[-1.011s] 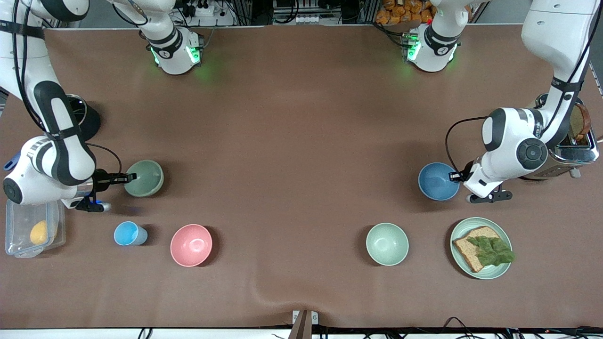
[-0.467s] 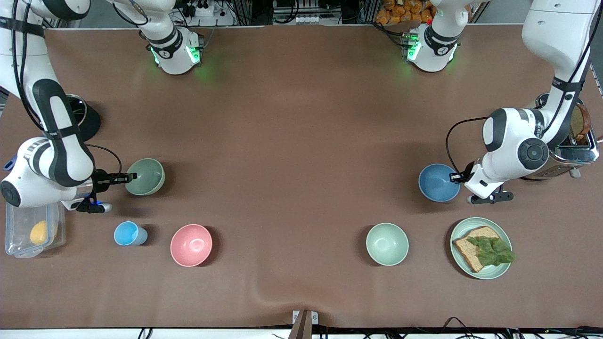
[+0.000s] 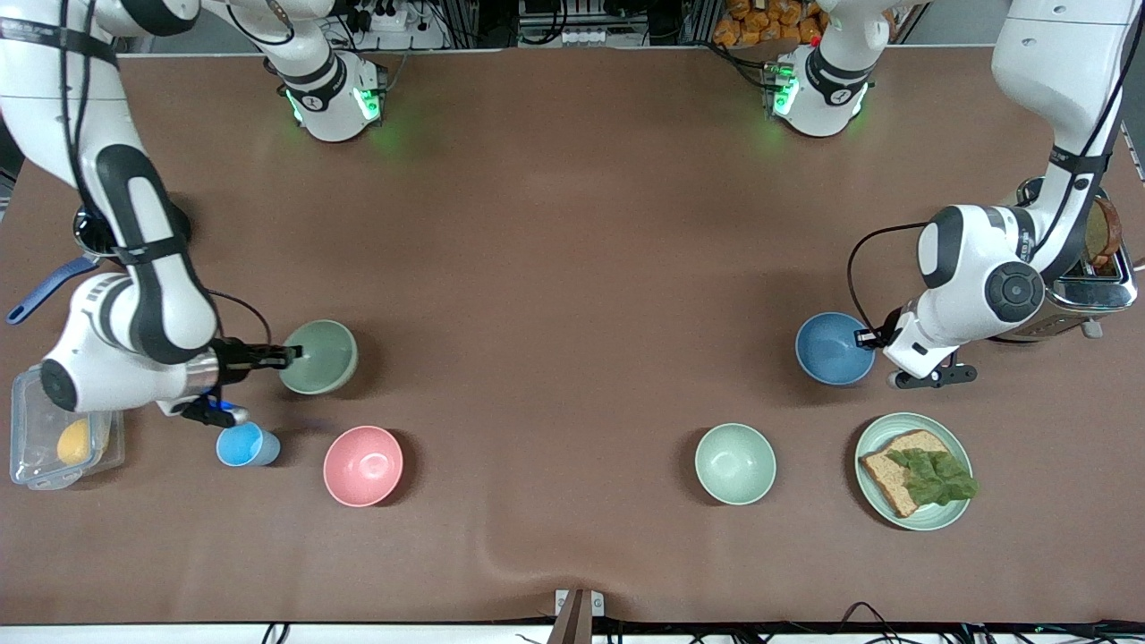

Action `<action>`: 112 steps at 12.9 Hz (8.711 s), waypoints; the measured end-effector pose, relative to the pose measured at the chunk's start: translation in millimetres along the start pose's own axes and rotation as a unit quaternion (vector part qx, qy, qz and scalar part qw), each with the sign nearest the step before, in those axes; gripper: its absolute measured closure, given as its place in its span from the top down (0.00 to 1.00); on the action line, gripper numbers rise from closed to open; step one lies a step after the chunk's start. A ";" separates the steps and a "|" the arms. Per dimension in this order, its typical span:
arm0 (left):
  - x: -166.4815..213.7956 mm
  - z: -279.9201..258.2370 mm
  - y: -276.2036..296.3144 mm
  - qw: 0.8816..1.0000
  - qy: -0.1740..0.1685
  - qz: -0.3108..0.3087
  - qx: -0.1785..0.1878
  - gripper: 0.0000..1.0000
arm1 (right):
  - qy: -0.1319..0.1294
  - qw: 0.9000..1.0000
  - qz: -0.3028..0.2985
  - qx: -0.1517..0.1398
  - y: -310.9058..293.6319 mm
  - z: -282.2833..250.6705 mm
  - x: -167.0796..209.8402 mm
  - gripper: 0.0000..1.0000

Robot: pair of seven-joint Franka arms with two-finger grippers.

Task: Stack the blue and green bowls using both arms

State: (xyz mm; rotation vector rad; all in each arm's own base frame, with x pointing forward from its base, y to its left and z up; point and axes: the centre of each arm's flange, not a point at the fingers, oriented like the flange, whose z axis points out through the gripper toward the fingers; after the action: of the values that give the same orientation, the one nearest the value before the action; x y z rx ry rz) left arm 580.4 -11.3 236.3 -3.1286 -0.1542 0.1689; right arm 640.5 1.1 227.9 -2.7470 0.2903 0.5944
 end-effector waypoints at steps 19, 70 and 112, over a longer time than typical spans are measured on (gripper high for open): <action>10.9 -76.6 51.1 0.999 0.023 0.023 -0.004 0.05 | 0.066 0.983 0.148 0.083 -342.5 173.4 -99.5 0.06; -68.8 -8.2 396.1 0.987 -0.021 -0.137 -0.086 0.05 | 0.131 0.846 0.491 0.162 -344.4 184.9 -66.0 1.00; -90.2 -399.2 16.9 0.998 0.060 0.012 0.008 1.00 | 0.026 0.998 0.006 -0.061 -76.3 -168.3 -132.6 1.00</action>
State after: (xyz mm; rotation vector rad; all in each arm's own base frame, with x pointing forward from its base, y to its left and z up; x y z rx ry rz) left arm 535.8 -36.8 642.7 -3.1134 -0.1129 -0.0165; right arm 603.7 31.2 450.3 -2.8833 0.2924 0.5603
